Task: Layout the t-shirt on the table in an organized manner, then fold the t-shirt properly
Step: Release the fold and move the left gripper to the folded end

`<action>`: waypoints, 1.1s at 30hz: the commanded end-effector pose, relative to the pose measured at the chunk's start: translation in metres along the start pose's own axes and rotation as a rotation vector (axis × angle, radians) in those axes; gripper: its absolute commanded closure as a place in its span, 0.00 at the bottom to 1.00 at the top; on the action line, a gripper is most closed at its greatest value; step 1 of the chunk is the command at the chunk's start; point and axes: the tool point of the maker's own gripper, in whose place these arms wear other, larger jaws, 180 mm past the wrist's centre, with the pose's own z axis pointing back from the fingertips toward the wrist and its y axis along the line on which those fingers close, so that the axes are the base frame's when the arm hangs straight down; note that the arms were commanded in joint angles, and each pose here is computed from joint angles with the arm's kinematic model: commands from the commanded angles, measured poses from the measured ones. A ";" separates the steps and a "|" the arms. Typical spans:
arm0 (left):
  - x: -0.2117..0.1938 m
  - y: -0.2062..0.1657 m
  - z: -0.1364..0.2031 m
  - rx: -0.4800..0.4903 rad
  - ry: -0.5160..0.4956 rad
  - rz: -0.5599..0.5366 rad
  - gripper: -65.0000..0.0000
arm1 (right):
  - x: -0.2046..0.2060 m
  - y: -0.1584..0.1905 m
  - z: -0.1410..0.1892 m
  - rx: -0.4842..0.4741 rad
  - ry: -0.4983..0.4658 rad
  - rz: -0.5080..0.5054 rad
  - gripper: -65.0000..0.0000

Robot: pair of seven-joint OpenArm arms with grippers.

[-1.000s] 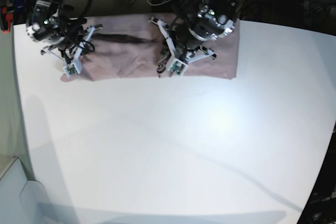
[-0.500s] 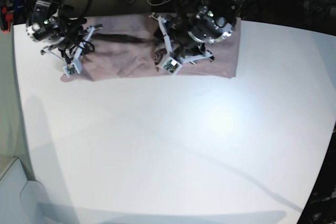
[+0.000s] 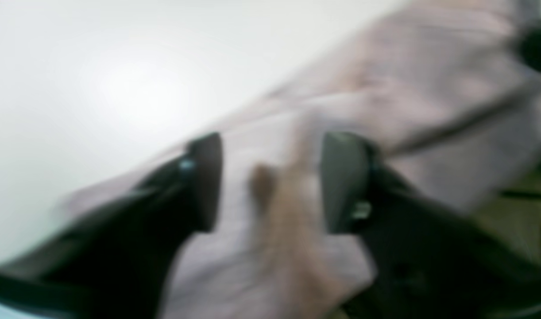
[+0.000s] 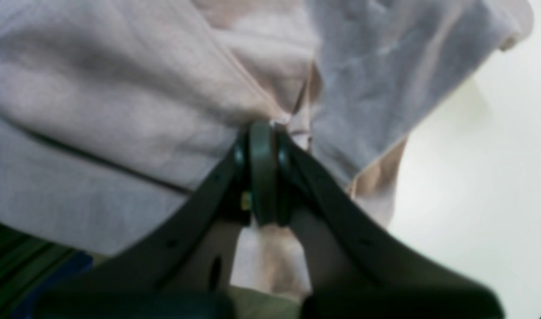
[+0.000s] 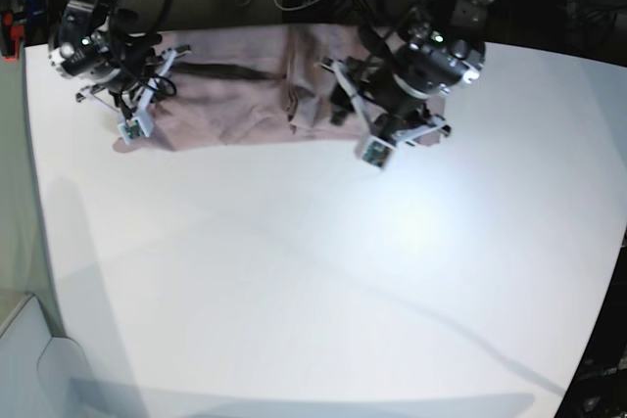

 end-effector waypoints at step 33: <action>-0.078 0.108 -0.006 0.232 0.155 0.137 1.00 | 0.012 -0.051 0.039 -0.179 0.022 -0.116 0.37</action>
